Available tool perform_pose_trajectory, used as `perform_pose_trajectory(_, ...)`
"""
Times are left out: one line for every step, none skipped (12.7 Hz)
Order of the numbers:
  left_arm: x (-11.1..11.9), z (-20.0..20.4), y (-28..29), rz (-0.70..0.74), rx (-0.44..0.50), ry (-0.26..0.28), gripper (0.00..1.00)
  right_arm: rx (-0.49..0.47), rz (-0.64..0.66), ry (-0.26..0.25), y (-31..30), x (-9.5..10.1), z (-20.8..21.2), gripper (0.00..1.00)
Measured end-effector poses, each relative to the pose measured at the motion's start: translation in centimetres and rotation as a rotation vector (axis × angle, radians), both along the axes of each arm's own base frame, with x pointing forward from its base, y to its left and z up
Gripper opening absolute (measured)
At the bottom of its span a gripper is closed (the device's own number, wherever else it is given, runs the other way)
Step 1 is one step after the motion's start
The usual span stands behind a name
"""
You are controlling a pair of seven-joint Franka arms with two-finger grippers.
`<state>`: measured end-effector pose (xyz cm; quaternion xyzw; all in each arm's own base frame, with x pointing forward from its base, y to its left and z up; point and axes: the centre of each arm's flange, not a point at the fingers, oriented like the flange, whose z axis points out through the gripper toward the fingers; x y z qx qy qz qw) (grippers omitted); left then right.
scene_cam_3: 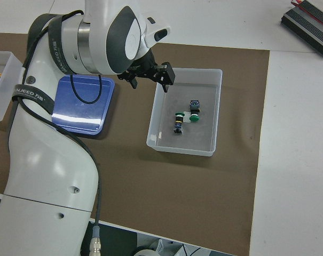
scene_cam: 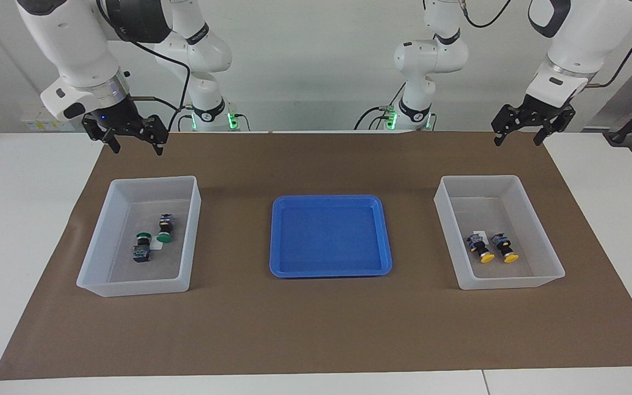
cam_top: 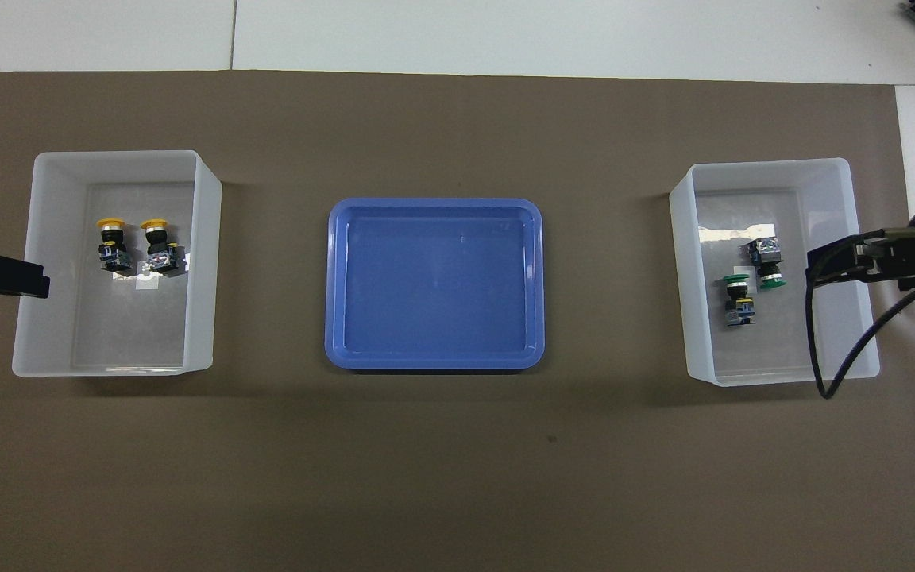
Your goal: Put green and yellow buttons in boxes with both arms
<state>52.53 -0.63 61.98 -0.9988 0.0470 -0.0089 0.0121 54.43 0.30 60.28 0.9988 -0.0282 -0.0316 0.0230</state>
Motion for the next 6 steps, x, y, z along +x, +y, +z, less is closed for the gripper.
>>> perform_pose_trajectory(0.4,0.2,-0.3,-0.005,0.000,-0.004,1.00,0.000,0.000,0.000,0.0,0.0,0.0,1.00)
perform_pose_trajectory(1.0,0.2,-0.5,-0.008,-0.001,-0.007,1.00,0.000,0.000,0.000,0.0,0.0,0.0,1.00)
perform_pose_trajectory(1.4,0.1,-0.6,-0.009,-0.002,-0.007,1.00,0.000,0.000,0.000,0.0,0.0,0.0,1.00)
perform_pose_trajectory(1.7,0.0,-0.6,-0.009,-0.002,-0.005,1.00,0.000,0.001,0.000,0.0,0.0,0.0,1.00)
perform_pose_trajectory(1.8,-0.1,-0.5,-0.007,-0.002,-0.003,1.00,0.000,0.001,0.000,0.1,0.0,0.0,1.00)
perform_pose_trajectory(1.8,-0.2,-0.3,-0.004,-0.002,-0.001,1.00,0.000,0.002,0.000,0.1,0.0,0.0,1.00)
